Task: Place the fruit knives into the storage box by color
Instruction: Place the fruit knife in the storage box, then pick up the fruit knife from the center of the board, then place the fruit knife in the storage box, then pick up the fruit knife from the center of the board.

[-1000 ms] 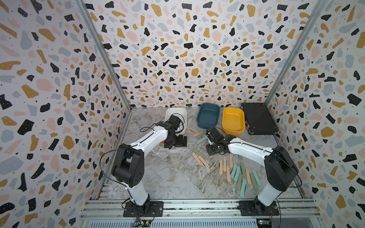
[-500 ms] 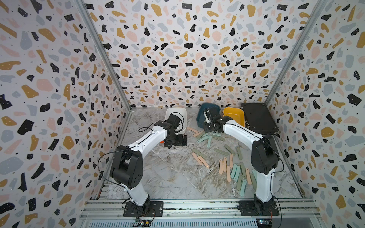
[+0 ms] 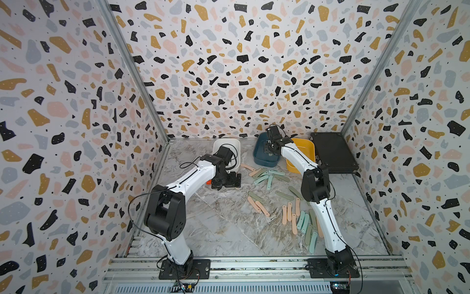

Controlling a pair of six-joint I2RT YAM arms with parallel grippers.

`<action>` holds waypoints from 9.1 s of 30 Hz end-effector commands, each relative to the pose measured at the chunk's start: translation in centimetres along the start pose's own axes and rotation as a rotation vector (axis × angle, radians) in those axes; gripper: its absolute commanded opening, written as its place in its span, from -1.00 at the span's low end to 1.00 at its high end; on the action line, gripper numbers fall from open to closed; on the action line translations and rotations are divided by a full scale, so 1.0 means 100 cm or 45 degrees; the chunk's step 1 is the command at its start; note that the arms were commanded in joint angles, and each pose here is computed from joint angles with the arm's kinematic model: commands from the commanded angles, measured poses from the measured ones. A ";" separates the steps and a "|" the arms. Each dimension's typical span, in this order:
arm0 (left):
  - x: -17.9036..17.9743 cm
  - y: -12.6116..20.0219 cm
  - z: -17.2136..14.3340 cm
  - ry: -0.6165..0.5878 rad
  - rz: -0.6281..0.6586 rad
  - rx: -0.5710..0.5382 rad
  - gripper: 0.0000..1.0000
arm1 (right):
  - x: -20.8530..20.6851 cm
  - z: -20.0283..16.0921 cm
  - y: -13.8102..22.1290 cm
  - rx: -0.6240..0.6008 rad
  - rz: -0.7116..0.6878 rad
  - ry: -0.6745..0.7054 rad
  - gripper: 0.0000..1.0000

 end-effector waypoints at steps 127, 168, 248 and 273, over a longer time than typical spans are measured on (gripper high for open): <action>0.021 -0.011 -0.094 0.077 -0.063 0.104 0.98 | -0.024 -0.323 0.201 0.739 0.001 0.069 -0.26; -0.018 0.031 -0.017 -0.029 -0.148 -0.058 0.98 | -0.082 -0.093 0.184 0.278 -0.016 -0.059 -0.66; -0.019 -0.034 -0.112 -0.005 -0.190 0.165 0.98 | -0.107 -0.289 0.181 0.798 -0.020 -0.215 -0.37; -0.049 -0.030 -0.065 -0.022 -0.189 0.182 0.98 | -0.120 -0.082 0.180 0.371 -0.038 -0.077 -0.72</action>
Point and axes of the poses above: each gripper's point midway between its finger pads, its own y axis back along the fingers, its own x axis along the line the jaws close on, z = x × y, the point moved 6 cm from there along y, back along the fingers, and after that the axes turned 2 degrees about y, right-handed, at the moved point
